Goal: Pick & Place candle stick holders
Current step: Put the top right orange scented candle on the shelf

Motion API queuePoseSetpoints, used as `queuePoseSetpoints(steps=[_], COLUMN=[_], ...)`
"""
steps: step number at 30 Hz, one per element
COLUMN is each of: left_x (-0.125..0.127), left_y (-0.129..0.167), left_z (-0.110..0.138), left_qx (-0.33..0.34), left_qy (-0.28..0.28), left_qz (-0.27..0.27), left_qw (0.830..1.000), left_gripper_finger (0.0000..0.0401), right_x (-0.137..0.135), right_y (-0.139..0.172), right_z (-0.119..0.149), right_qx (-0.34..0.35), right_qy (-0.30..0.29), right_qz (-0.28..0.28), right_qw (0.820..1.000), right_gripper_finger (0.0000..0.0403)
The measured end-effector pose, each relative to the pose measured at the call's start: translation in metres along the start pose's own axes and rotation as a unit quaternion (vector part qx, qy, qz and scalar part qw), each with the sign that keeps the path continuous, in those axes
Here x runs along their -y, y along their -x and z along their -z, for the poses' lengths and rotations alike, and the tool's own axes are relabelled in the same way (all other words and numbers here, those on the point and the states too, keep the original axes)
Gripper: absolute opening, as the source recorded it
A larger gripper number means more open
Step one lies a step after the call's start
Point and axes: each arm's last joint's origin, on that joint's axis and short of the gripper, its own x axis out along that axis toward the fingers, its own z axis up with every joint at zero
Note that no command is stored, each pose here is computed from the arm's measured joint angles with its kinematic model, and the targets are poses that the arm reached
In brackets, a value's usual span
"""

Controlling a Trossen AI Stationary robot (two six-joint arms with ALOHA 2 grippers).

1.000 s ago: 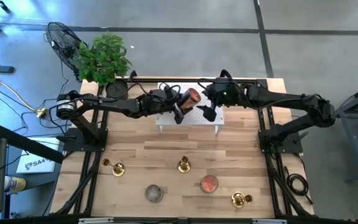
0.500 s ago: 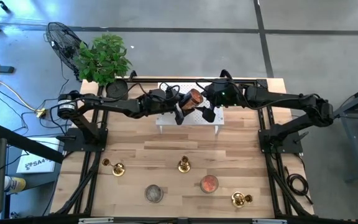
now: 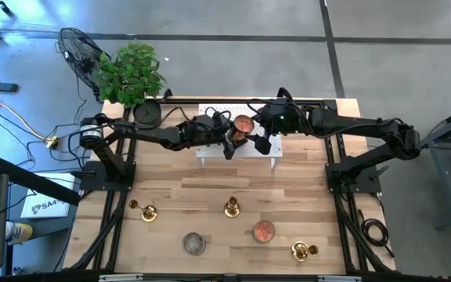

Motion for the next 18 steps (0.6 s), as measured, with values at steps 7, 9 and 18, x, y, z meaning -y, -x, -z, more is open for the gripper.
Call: queuePoseSetpoints(steps=[7, 9, 18], left_x=[-0.0001, -0.0004, -0.001], left_y=[-0.0003, -0.0007, -0.0007], left_z=[0.0019, 0.0041, 0.0046], left_qx=[-0.008, -0.012, -0.013], left_qy=[-0.001, -0.003, -0.001], left_qz=[-0.001, -0.005, -0.017], left_qw=[1.0, 1.0, 1.0], left_gripper_finger=[0.0371, 0.0377, 0.0384], right_x=[-0.0006, -0.0008, -0.0009], right_y=[0.0007, 0.0016, 0.0015], right_z=[-0.003, -0.0034, -0.0035], right_qx=[0.012, 0.013, 0.014], right_qy=[0.0, 0.0, -0.003], right_qz=[-0.007, -0.008, -0.014], right_qw=[1.0, 1.0, 1.0], right_gripper_finger=[0.0346, 0.0346, 0.0346])
